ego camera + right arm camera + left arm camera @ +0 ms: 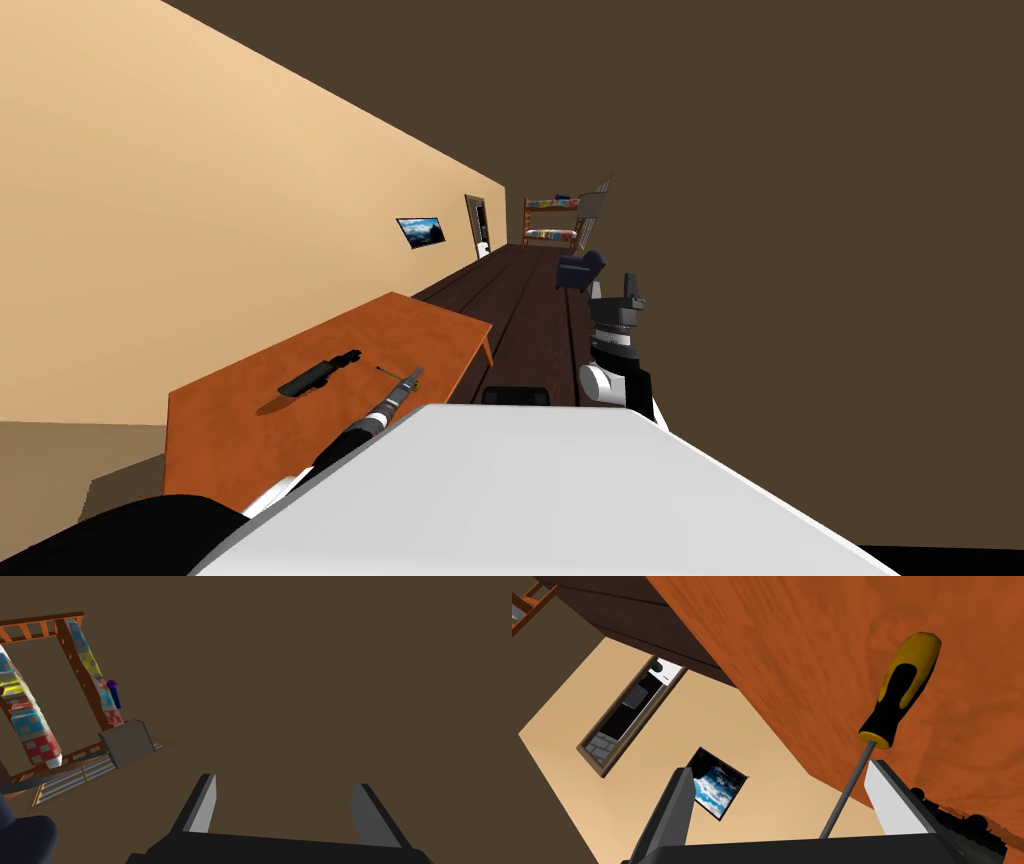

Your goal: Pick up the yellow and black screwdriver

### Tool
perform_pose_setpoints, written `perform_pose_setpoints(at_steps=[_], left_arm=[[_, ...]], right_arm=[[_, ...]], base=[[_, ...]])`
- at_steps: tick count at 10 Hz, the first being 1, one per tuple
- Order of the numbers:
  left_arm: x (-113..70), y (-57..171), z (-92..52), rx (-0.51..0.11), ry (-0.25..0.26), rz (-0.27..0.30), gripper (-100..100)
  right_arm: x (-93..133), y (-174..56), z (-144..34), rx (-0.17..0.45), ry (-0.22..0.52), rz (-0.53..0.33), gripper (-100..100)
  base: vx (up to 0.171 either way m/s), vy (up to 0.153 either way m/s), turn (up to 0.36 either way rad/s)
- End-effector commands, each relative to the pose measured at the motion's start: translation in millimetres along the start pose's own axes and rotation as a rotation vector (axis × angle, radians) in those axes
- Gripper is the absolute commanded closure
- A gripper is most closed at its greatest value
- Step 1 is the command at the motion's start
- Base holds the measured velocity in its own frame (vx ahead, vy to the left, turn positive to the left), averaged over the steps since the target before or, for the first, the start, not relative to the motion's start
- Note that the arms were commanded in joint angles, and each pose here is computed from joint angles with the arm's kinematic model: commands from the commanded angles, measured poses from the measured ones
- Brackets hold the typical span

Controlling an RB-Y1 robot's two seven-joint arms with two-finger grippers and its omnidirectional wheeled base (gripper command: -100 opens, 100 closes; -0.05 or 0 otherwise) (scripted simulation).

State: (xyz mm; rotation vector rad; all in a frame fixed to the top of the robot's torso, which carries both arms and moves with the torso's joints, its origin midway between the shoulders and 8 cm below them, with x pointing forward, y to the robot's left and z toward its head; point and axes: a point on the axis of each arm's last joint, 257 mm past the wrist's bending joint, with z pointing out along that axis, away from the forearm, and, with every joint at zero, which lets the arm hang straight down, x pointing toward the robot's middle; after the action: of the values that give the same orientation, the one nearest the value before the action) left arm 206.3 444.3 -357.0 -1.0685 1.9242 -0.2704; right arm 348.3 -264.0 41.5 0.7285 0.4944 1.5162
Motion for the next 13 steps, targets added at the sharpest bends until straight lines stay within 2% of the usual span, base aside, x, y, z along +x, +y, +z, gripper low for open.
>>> perform_pose_setpoints(at_steps=[1, 3, 4, 5, 6, 11, 12, 13], left_arm=[[0.8, 34, -10.6, -0.088, 0.036, 0.037, -100], [3.1, 74, -23.9, -0.190, 0.078, 0.081, -100], [3.1, 74, -23.9, -0.190, 0.078, 0.081, -100], [3.1, 110, -39.3, -0.284, 0.116, 0.123, -100], [3.1, 110, -39.3, -0.284, 0.116, 0.123, -100], [-2.8, 176, -77.4, -0.469, 0.189, 0.207, -100], [-5.7, 192, -88.9, -0.516, 0.208, 0.230, -100], [-6.9, 198, -93.2, -0.533, 0.216, 0.239, -100]], right_arm=[[0, 0, 0.0, 0.000, 0.000, 0.000, 0], [0, 0, 0.0, 0.000, 0.000, 0.000, 0], [0, 0, 0.0, 0.000, 0.000, 0.000, 0], [0, 0, 0.0, 0.000, 0.000, 0.000, 0], [0, 0, 0.0, 0.000, 0.000, 0.000, 0], [0, 0, 0.0, 0.000, 0.000, 0.000, 0], [0, 0, 0.0, 0.000, 0.000, 0.000, 0], [0, 0, 0.0, 0.000, 0.000, 0.000, 0]], base=[[0.107, -0.028, -0.126], [0.127, -0.017, -0.112], [0.078, -0.006, -0.033], [0.117, -0.016, -0.140], [0.099, -0.006, -0.060], [0.085, -0.007, -0.076], [0.092, -0.013, -0.084], [0.087, -0.005, -0.069]])
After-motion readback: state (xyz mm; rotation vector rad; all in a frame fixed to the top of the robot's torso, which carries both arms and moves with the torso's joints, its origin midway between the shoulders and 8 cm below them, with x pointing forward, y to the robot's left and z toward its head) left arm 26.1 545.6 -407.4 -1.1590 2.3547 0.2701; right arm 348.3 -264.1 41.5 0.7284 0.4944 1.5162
